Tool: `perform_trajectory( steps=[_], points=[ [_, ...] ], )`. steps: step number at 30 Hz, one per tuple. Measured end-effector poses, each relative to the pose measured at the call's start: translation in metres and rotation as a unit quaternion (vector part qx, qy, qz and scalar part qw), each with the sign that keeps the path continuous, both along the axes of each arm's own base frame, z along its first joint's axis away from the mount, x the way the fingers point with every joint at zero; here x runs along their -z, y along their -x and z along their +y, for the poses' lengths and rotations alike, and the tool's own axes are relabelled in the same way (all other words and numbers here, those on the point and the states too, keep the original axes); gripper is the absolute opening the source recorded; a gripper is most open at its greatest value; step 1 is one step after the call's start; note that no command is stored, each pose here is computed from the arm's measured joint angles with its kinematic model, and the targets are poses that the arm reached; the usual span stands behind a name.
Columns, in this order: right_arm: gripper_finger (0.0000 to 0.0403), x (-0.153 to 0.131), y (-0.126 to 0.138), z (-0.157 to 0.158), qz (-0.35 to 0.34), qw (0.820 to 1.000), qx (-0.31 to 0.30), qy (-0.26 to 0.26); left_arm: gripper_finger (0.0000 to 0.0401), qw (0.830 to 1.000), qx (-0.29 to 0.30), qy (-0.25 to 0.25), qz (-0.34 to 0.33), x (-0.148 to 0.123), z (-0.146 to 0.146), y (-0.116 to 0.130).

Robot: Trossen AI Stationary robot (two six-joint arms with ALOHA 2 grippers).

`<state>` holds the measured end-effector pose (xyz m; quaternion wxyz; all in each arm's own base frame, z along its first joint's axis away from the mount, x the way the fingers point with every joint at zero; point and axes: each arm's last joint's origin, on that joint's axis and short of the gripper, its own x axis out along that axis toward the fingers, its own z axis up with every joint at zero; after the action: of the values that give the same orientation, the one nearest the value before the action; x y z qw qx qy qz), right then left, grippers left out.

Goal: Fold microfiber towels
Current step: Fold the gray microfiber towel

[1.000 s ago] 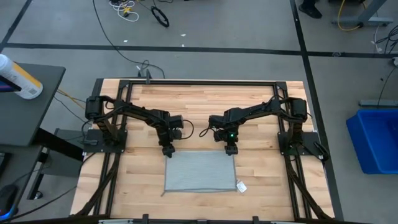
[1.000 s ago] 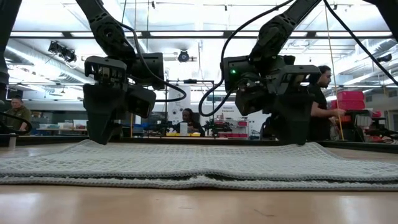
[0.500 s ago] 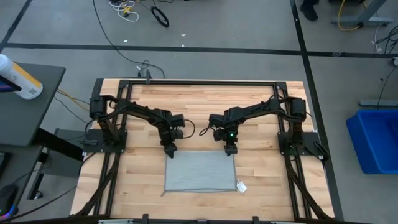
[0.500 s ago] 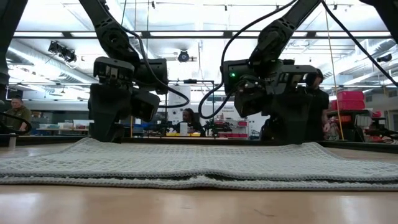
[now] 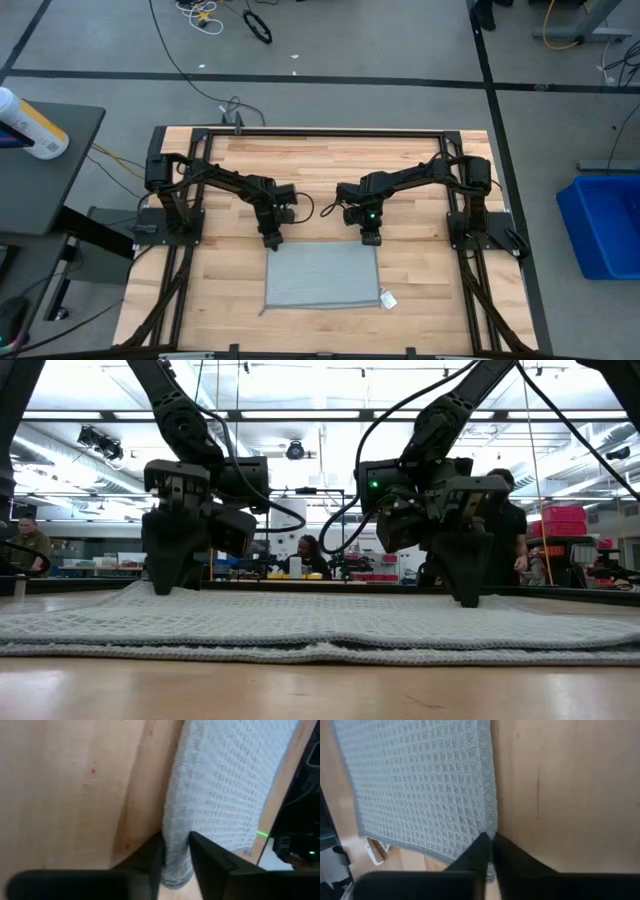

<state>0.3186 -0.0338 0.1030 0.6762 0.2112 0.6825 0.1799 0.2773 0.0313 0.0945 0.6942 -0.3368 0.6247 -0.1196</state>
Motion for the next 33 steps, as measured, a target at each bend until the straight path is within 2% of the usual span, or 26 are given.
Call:
perform_trajectory(
  steps=[2,5,14,23,33],
  points=[
    [0.0011,0.0,0.001,0.0,0.002,1.0,-0.001,-0.001,0.0062,1.0,0.004,-0.009,-0.002,0.0,0.0,0.0],
    [0.0015,0.0,0.001,0.0,0.005,1.0,0.0,-0.002,0.0014,1.0,0.008,-0.017,-0.004,0.0,0.001,0.0],
    [0.0005,-0.001,0.002,0.0,0.009,1.0,0.003,-0.005,0.0006,0.999,0.016,-0.028,0.0,-0.001,0.001,0.002],
    [0.0002,-0.021,0.007,0.001,0.002,1.0,0.008,0.029,0.0005,0.995,-0.009,-0.096,-0.013,-0.023,0.004,0.005],
    [0.0001,-0.03,0.009,0.023,0.022,0.999,-0.007,0.036,0.0004,0.995,-0.041,-0.093,-0.02,-0.045,0.001,0.009]
  ],
)
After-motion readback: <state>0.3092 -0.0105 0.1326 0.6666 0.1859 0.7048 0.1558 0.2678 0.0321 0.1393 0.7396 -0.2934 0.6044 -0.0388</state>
